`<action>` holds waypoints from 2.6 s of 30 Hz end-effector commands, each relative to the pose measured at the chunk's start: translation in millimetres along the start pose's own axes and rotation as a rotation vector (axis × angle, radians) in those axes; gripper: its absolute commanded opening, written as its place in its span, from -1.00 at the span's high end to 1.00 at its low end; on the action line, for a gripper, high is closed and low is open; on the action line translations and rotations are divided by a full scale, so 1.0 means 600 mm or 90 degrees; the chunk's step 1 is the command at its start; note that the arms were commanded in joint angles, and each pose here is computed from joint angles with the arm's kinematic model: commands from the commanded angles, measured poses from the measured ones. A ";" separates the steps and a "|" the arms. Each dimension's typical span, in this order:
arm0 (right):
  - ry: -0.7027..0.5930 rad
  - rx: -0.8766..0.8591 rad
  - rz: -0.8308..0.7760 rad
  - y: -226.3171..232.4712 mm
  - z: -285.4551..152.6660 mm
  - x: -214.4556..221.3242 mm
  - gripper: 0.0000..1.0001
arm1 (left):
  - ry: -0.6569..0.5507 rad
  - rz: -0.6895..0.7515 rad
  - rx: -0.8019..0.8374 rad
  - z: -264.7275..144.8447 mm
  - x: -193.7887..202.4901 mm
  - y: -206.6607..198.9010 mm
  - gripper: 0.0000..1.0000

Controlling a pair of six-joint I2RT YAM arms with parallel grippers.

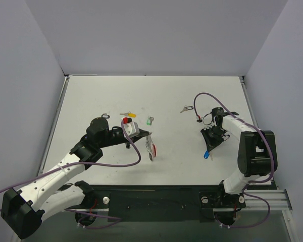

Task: Put the keys on the keyring

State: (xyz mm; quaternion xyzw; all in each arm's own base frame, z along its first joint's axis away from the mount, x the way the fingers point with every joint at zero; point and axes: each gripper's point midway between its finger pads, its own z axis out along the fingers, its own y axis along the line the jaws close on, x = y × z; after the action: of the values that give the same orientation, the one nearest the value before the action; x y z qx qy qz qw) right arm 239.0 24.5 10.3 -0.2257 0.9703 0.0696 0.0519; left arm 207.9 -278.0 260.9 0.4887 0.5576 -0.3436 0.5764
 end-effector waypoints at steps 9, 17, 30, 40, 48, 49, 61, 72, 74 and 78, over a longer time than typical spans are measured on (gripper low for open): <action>0.013 -0.003 -0.020 0.005 -0.021 -0.001 1.00 | -0.026 0.025 0.003 0.000 -0.023 0.001 1.00; -0.033 -0.038 -0.051 0.021 -0.044 -0.014 1.00 | -0.025 0.028 0.005 -0.001 -0.022 0.000 1.00; -0.117 -0.086 -0.081 0.047 -0.072 -0.032 1.00 | -0.025 0.030 0.007 0.000 -0.021 0.000 1.00; -0.204 -0.109 -0.103 0.065 -0.107 -0.051 1.00 | -0.024 0.031 0.009 0.000 -0.019 -0.001 1.00; -0.283 -0.088 -0.145 0.072 -0.156 -0.070 1.00 | -0.028 0.033 0.004 0.001 -0.018 0.000 1.00; -0.291 -0.085 -0.156 0.075 -0.166 -0.069 1.00 | -0.030 0.032 0.005 0.000 -0.018 -0.001 1.00; -0.332 -0.072 -0.385 0.113 -0.350 -0.069 1.00 | -0.142 0.048 0.002 -0.007 -0.096 0.004 1.00; -0.387 -0.109 -0.655 0.199 -0.465 -0.069 1.00 | -0.260 0.097 0.028 0.015 -0.194 0.021 1.00; -0.383 -0.127 -0.731 0.223 -0.452 -0.056 1.00 | -0.303 0.136 0.039 0.011 -0.209 0.013 1.00; -0.381 -0.168 -0.852 0.276 -0.430 -0.040 1.00 | -0.339 0.181 0.078 0.008 -0.190 -0.018 1.00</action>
State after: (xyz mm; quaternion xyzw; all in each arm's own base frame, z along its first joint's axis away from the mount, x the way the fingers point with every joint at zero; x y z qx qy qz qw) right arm 210.9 123.5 297.3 -0.6868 0.6198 0.1528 0.3476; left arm 208.7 -304.8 341.1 0.4720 0.4034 -0.4031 0.6723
